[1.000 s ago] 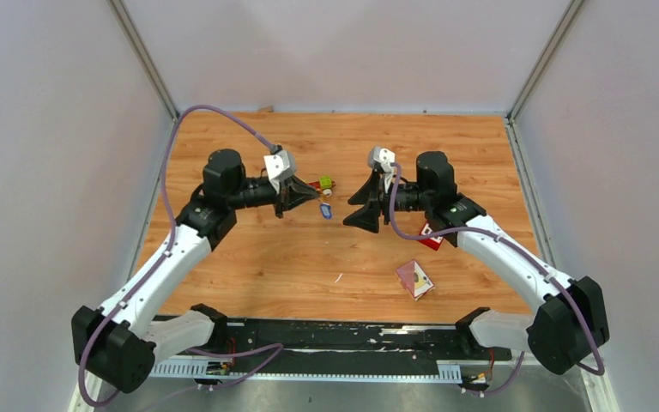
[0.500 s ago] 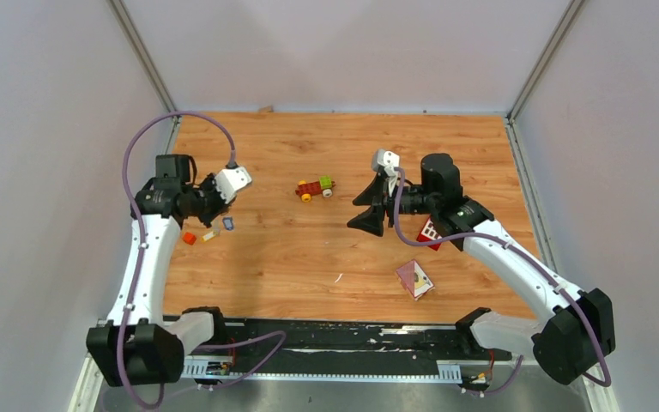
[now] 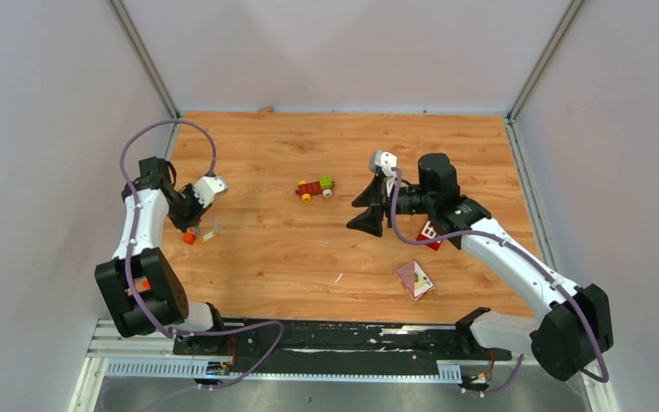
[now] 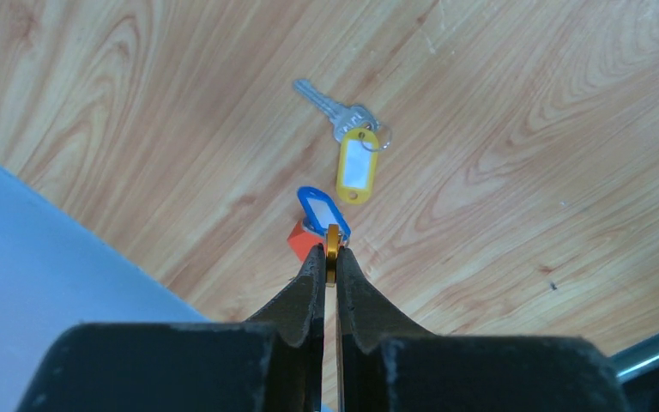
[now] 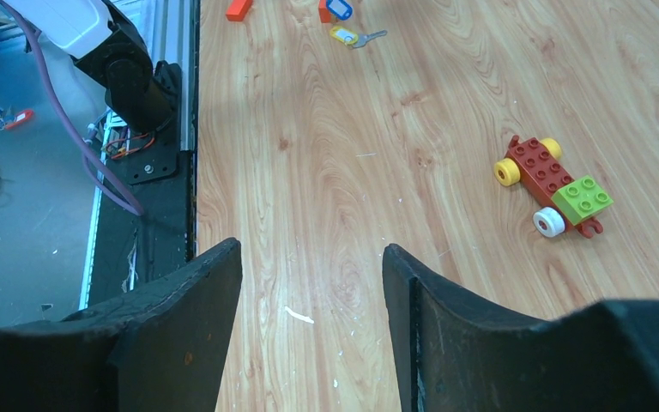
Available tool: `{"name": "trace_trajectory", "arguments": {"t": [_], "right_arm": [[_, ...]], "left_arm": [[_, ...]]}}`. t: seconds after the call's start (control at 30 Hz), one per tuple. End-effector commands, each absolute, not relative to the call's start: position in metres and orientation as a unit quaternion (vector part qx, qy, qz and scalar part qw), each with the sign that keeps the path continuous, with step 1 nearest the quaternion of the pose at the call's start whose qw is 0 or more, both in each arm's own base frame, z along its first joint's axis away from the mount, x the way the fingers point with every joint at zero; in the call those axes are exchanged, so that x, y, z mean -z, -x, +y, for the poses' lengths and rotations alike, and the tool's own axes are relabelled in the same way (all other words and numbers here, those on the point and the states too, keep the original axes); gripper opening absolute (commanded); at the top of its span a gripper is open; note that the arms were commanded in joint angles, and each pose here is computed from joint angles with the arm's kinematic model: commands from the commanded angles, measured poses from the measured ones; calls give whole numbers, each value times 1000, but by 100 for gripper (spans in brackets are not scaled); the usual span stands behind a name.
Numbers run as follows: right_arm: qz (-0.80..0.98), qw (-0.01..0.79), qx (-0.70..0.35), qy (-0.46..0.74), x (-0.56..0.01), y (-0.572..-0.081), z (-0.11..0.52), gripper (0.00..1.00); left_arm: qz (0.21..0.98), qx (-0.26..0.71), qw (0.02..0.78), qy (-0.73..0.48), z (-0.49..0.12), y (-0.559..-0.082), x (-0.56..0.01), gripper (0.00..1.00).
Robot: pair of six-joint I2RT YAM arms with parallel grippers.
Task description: Put the keys on the keyring
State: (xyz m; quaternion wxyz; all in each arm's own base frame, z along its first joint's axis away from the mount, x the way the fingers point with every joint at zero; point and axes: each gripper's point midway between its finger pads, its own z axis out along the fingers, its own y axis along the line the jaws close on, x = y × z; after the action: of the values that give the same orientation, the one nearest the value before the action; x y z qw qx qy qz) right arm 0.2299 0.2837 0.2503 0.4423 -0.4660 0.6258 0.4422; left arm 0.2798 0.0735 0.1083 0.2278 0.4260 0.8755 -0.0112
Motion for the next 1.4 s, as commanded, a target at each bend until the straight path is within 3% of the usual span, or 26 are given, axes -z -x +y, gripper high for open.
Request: {"name": "trace_trajectory", "arguments": {"t": [0.0, 0.6, 1.37], "right_arm": [[610, 451, -445, 475, -262, -232, 286, 61], [619, 447, -439, 473, -253, -237, 286, 61], [624, 454, -428, 471, -251, -242, 284, 61]], "left_arm": [[863, 19, 249, -440, 70, -286, -98, 0], [883, 17, 174, -435, 73, -305, -33, 0], [859, 87, 102, -494, 9, -264, 1, 0]]}}
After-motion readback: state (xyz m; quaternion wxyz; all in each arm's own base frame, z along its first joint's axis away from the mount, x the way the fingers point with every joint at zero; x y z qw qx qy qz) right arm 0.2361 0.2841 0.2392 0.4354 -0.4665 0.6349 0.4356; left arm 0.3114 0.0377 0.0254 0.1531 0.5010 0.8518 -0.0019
